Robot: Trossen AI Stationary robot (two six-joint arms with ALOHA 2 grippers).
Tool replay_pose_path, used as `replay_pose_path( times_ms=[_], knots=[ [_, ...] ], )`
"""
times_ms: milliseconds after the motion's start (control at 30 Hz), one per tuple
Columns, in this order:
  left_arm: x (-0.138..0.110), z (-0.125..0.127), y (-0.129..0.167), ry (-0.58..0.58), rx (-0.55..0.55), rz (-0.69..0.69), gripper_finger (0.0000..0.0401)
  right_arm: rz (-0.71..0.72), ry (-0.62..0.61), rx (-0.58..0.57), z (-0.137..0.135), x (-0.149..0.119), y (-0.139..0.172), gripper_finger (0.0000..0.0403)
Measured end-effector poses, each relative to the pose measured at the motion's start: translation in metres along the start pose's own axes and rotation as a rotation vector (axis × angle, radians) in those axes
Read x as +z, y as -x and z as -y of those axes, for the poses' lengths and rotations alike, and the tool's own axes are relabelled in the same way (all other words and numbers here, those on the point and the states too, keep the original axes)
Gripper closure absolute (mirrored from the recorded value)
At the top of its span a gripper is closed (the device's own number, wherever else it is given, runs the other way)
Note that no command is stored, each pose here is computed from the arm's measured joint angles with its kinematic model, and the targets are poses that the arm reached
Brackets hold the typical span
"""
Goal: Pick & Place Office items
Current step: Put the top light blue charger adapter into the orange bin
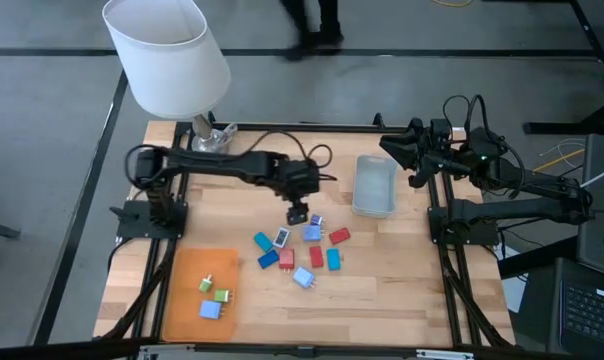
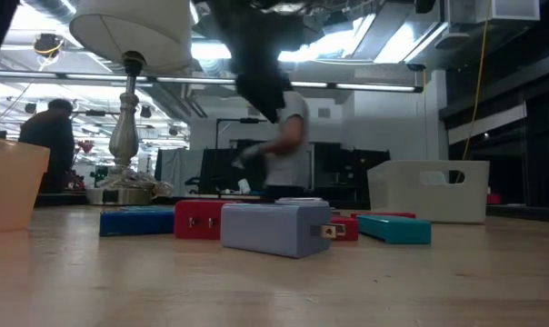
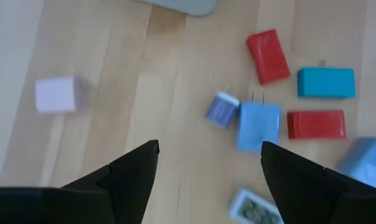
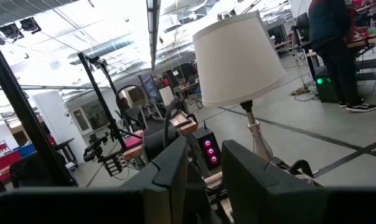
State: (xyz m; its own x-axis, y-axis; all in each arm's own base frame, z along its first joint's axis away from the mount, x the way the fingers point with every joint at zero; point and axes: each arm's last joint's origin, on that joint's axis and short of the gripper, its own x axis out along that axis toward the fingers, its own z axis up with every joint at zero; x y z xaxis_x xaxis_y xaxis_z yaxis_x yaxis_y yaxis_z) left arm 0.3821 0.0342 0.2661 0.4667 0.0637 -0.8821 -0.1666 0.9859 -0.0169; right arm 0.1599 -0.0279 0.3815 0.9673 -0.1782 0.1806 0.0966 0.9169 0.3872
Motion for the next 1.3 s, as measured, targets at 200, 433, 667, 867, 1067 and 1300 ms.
replay_pose_path(
  times_ms=[200,433,667,867,1067,1300],
  knots=[
    [0.019,0.002,-0.026,-0.024,-0.001,0.014,0.0123,-0.001,0.003,0.0,0.0,0.0,0.0,0.0302],
    [0.021,0.003,-0.046,-0.053,-0.001,-0.02,0.0123,-0.003,0.009,-0.001,0.0,0.0,0.0,0.0302],
    [0.018,0.008,-0.051,-0.084,-0.051,-0.052,0.0123,-0.004,0.018,-0.001,0.0,0.0,0.0,0.0302],
    [0.013,0.03,-0.052,-0.163,-0.075,-0.065,0.0123,-0.004,0.022,-0.001,0.0,0.0,0.0,0.0302],
    [0.012,0.032,-0.052,-0.098,-0.082,-0.084,0.0123,-0.004,0.029,-0.001,0.0,0.0,0.0,0.0302],
    [0.005,0.044,-0.071,-0.012,-0.11,-0.15,0.0123,-0.011,0.046,0.007,0.0,-0.001,0.0,0.0302]
  ],
)
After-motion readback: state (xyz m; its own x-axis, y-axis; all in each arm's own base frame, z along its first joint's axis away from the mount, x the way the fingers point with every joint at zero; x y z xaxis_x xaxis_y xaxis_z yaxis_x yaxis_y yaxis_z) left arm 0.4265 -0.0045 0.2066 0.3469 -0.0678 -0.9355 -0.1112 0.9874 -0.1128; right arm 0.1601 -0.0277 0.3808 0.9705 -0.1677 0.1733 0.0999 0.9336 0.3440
